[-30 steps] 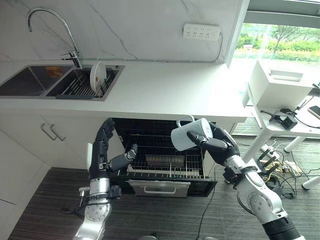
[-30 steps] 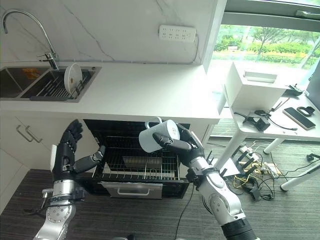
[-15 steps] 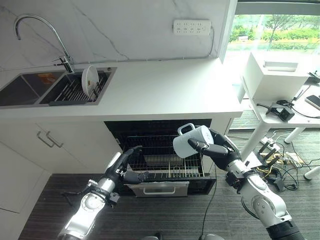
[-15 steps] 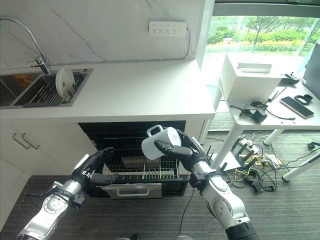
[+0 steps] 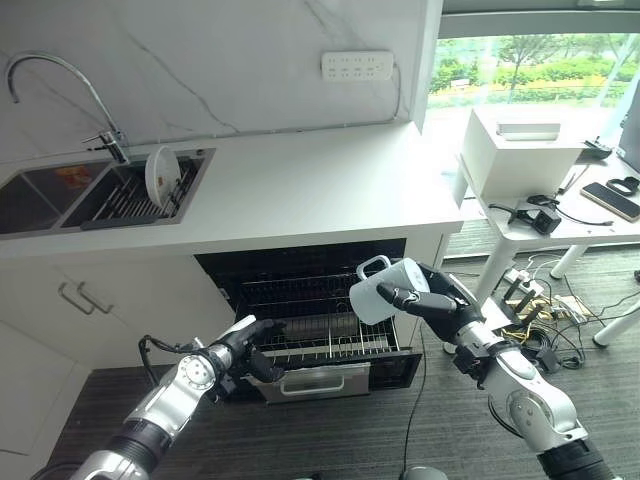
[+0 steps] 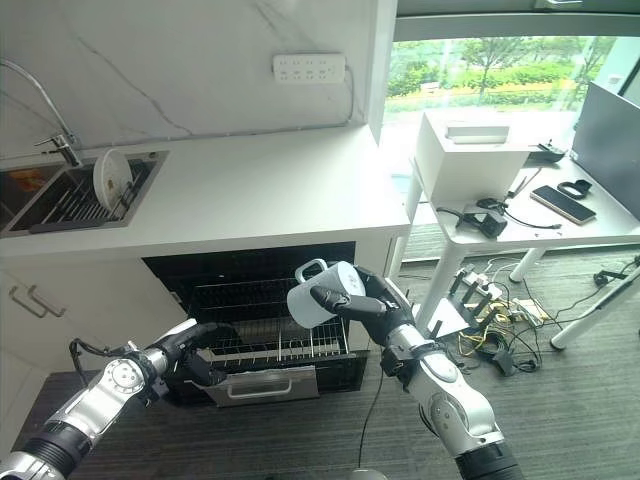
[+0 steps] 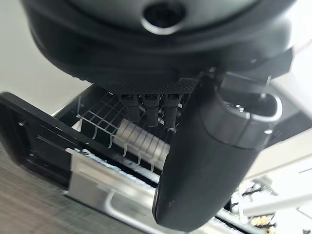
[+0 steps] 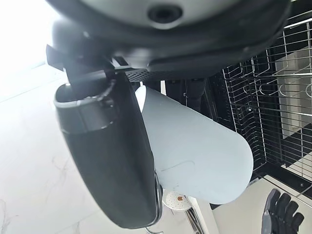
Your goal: Place the dishes in the dishwasher.
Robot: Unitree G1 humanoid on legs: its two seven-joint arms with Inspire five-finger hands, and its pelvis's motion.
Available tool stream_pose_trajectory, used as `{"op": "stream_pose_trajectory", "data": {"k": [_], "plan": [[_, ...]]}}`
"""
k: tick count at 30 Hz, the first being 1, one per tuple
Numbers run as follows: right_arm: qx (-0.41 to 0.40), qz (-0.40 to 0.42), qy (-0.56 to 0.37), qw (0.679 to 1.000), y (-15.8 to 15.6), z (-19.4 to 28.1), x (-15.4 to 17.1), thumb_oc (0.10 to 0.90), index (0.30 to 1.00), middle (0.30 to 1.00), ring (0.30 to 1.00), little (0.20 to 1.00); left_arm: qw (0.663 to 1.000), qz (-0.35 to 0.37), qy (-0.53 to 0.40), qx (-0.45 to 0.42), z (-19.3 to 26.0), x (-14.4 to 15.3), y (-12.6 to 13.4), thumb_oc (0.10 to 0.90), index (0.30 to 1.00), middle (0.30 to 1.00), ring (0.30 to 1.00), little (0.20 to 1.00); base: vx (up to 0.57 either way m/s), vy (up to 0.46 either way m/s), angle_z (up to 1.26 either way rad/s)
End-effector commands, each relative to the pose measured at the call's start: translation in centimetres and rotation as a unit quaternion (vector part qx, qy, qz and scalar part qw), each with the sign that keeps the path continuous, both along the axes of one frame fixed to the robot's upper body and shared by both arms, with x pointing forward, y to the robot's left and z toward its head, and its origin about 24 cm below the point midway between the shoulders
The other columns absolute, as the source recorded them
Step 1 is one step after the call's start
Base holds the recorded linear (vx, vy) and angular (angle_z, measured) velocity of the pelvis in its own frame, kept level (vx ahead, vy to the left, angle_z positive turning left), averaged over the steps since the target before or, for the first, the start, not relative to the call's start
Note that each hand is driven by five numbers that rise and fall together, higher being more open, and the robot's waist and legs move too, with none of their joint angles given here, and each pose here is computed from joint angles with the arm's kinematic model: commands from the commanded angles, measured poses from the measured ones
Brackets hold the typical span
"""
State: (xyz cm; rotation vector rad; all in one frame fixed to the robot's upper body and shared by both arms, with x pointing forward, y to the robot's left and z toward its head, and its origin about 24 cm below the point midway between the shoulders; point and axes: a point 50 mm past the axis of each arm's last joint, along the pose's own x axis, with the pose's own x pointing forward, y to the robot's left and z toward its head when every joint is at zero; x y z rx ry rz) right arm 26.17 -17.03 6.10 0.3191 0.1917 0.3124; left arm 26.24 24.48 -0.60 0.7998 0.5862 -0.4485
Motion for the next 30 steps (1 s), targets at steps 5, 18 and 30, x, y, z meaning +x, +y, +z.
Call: {"op": "stream_pose_trajectory", "data": {"k": [5,18,30], "plan": [[0.040,0.052,-0.123,0.990,1.6,5.0,1.5,0.400,0.300,0.300,0.300,0.300,0.998,-0.040,0.041,0.041,0.3,1.7,-0.1,0.800,0.900,0.900,0.900,0.900,0.02,0.003,-0.07],[0.037,0.065,-0.121,0.990,2.5,5.2,1.4,0.400,0.300,0.300,0.300,0.300,0.850,-0.138,0.508,0.023,-6.0,-7.6,-1.2,0.800,0.900,0.900,0.900,0.900,0.01,0.005,-0.06],[0.030,0.051,-0.125,0.990,1.7,5.3,1.5,0.400,0.300,0.300,0.300,0.300,0.814,-0.223,0.535,-0.015,-2.7,-8.0,-3.0,0.800,0.900,0.900,0.900,0.900,-0.01,-0.001,0.01]]}}
